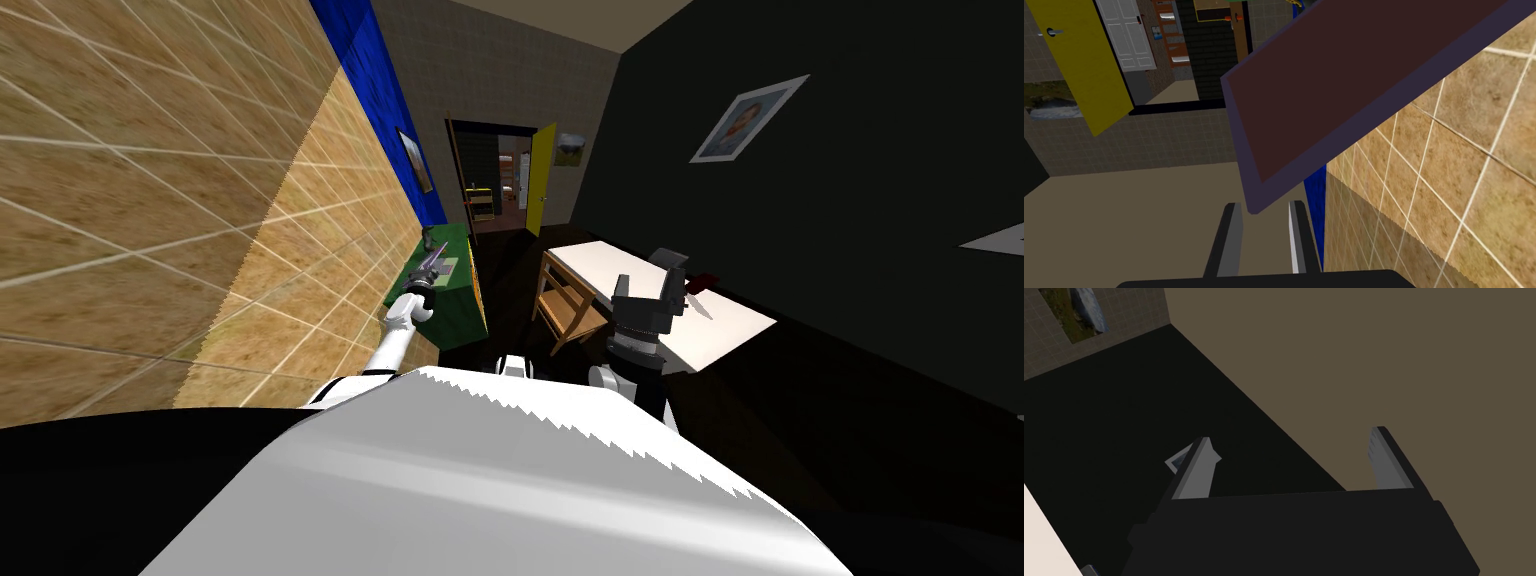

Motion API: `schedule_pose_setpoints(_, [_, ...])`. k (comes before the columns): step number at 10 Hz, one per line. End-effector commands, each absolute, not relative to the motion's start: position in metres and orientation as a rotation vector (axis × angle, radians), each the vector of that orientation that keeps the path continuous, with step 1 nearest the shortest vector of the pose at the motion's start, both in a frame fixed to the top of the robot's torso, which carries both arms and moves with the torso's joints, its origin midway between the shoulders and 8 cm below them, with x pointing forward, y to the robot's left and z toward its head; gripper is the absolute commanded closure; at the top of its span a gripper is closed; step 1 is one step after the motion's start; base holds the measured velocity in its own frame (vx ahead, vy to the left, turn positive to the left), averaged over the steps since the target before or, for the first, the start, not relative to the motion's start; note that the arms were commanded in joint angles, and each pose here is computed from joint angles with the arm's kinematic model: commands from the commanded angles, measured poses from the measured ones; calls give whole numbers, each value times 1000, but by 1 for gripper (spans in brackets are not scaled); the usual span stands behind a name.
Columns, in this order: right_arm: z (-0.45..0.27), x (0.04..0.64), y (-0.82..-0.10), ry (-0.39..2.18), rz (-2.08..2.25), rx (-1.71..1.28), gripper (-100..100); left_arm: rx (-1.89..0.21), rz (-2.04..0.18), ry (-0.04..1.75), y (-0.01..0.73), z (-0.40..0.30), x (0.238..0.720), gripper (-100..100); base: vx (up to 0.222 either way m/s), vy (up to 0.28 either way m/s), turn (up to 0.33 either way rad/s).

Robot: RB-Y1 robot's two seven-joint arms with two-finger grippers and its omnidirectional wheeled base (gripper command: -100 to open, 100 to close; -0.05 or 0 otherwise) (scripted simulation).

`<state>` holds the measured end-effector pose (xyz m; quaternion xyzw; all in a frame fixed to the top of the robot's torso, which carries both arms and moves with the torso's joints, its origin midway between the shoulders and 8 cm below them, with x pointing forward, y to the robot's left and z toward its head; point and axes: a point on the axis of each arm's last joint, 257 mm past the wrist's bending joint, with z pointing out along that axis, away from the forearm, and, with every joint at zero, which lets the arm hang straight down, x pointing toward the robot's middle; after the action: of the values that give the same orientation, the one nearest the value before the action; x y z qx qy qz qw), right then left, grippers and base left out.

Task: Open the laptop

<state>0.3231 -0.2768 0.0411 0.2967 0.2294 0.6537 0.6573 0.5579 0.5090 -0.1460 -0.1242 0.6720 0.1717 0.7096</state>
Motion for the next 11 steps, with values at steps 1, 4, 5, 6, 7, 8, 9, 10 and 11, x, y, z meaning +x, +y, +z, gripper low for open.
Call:
schedule_pose_setpoints(1, [41,323,-277,520,1481,672,0,-273,395,1508,524,-144,569,-100,-55,-34,-62])
schedule_pose_setpoints(4, [41,323,-277,520,1481,672,0,-278,402,1509,544,-129,580,-100,-56,-66,-41])
schedule_pose_setpoints(5, [41,323,-277,520,1481,672,0,-281,406,1509,551,-123,583,-100,-46,-49,-31])
schedule_pose_setpoints(6, [41,323,-277,520,1481,672,0,-284,409,1508,559,-117,585,-100,-49,-51,-45])
schedule_pose_setpoints(7, [41,323,-277,520,1481,672,0,-287,415,1506,567,-111,588,-100,-50,-52,-43])
schedule_pose_setpoints(8, [41,323,-277,520,1481,672,0,-294,418,1504,575,-104,590,-100,-49,-48,-33])
schedule_pose_setpoints(9, [41,323,-277,520,1481,672,0,-294,418,1504,575,-104,590,-100,-35,-31,-9])
schedule_pose_setpoints(10, [41,323,-277,520,1481,672,0,-299,423,1502,583,-97,592,-100,-29,-29,-21])
schedule_pose_setpoints(11, [41,323,-277,520,1481,672,0,-297,420,1503,578,-101,591,-100,-14,-14,-5])
